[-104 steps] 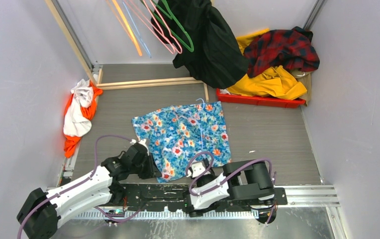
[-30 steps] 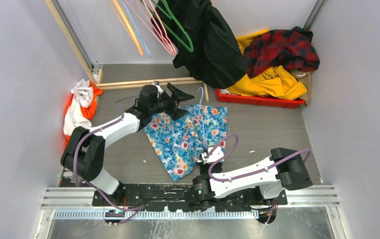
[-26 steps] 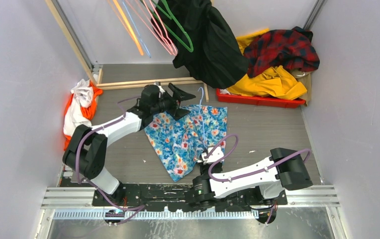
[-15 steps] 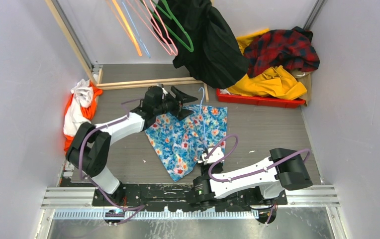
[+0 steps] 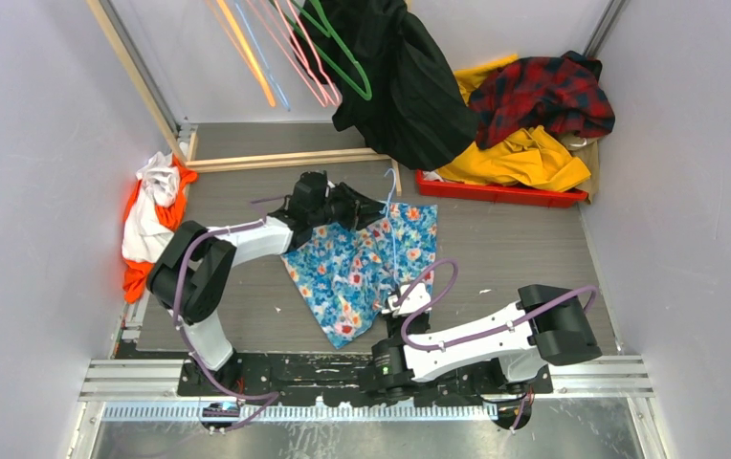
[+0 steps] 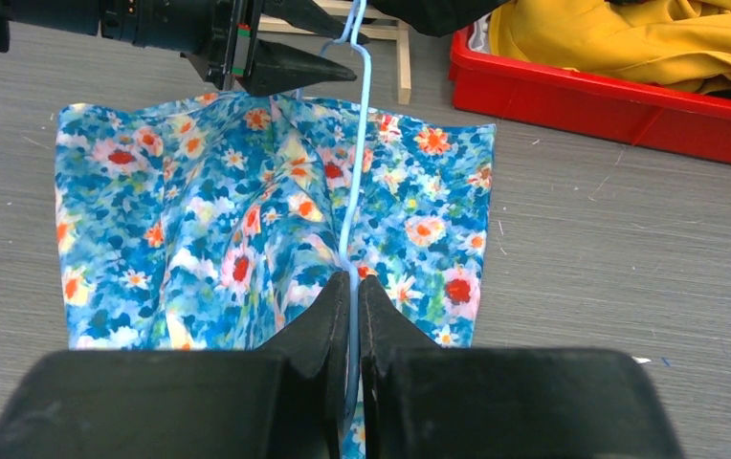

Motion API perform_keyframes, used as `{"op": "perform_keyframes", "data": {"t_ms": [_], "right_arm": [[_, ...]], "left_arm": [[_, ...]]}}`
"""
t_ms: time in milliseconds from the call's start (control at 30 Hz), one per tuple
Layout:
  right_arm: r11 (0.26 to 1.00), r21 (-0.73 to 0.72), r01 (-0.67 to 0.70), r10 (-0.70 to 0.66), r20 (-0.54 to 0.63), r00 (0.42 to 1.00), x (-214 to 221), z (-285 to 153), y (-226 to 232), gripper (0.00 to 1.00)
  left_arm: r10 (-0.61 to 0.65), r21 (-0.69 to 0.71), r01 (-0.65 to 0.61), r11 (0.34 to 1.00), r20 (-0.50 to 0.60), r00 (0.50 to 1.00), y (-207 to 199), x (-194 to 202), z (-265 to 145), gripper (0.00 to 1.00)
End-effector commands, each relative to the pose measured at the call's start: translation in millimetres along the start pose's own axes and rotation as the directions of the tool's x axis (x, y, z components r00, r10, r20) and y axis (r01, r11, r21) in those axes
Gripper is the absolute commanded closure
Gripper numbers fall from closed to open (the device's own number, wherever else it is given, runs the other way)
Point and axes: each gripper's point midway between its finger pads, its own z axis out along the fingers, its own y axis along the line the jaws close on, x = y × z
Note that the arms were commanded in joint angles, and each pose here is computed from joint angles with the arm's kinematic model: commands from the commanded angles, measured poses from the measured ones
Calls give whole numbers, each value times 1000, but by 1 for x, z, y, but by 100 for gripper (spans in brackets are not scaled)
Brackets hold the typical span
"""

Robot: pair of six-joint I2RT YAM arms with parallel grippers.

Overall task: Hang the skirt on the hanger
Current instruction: Hang the skirt on the hanger.

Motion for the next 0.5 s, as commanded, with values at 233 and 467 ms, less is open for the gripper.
{"op": "perform_keyframes", "data": {"t_ms": [233,467], "right_arm": [[945,-298,-135,218,265,939,-60,-7,46,99],[946,-298,-127,201,233,952,-56,-18,58,77]], "left_arm": [[51,154,-52,987,8,999,-52,-2,2,100],[61,185,-65,981,29,998,-63,3,-16,100]]}}
